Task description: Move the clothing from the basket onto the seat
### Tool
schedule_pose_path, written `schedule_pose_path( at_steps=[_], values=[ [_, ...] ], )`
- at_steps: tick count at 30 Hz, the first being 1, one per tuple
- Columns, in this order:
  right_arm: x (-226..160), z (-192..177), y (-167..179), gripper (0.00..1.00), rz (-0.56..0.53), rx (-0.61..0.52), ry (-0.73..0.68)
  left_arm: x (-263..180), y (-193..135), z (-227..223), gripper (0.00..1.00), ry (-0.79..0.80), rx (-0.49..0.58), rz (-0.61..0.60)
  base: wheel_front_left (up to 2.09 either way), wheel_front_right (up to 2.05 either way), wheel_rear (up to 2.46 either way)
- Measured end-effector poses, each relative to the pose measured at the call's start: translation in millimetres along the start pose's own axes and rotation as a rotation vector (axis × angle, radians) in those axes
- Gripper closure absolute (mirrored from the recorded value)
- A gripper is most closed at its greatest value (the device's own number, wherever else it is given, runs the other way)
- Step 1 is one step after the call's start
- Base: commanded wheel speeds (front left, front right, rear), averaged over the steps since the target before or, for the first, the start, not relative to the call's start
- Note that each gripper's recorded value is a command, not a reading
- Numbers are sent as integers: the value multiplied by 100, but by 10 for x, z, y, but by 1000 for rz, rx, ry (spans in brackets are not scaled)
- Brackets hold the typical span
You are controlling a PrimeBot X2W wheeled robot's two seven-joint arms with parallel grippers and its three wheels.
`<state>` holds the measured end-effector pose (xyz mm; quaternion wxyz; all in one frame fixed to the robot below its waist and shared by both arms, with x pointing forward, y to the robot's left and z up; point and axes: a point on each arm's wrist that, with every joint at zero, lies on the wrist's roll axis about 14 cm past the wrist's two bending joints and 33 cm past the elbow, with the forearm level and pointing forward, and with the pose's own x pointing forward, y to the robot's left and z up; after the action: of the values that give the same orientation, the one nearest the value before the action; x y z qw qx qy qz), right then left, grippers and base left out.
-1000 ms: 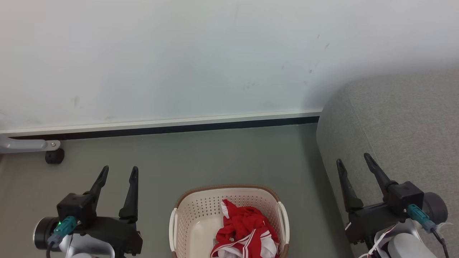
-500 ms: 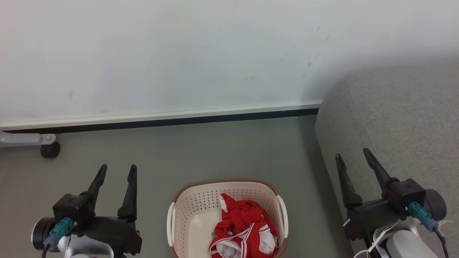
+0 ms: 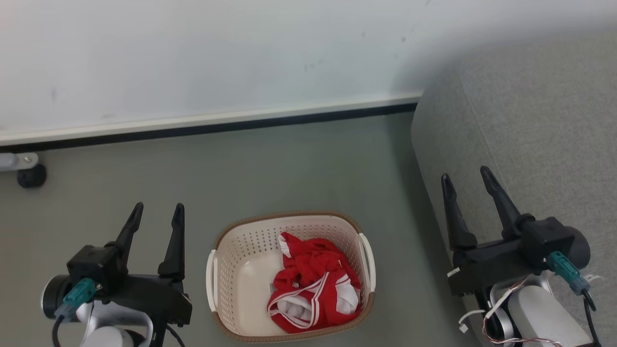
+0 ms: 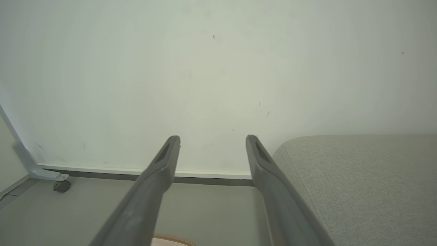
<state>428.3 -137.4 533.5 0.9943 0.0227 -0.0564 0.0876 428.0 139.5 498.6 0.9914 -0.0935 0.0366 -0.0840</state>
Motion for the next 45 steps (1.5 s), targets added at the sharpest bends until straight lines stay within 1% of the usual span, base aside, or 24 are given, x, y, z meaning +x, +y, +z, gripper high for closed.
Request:
schedule_pose_path(
  at_steps=[11, 15, 16, 20, 27, 33, 39, 45],
  values=[
    [198, -137, -87, 0, -44, 45, 8, 411, -137, -314, 0, 67, -24, -53, 0, 0, 0],
    [269, -205, -115, 0, -61, 61, 11, 564, -203, -495, 0, 110, -34, -77, 0, 0, 0],
    [312, -243, -129, 0, -68, 62, 14, 630, -234, -629, 0, 144, -38, -89, 0, 0, 0],
    [379, -343, -167, 0, -87, 71, 29, 749, -341, -913, 0, 214, -41, -133, 0, 0, 0],
    [455, -501, -287, 0, -118, 54, 51, 910, -513, -1432, 0, 343, -47, -197, 0, 0, 0],
    [496, -649, -401, 0, -146, 39, 78, 981, -614, -1895, 0, 457, -40, -236, 0, 0, 0],
    [466, -835, -503, 0, -174, 23, 124, 1006, -801, -2291, 0, 556, -39, -300, 0, 0, 0],
    [450, -950, -572, 0, -193, 10, 153, 982, -981, -2551, 0, 622, -46, -364, 0, 0, 0]
  ],
)
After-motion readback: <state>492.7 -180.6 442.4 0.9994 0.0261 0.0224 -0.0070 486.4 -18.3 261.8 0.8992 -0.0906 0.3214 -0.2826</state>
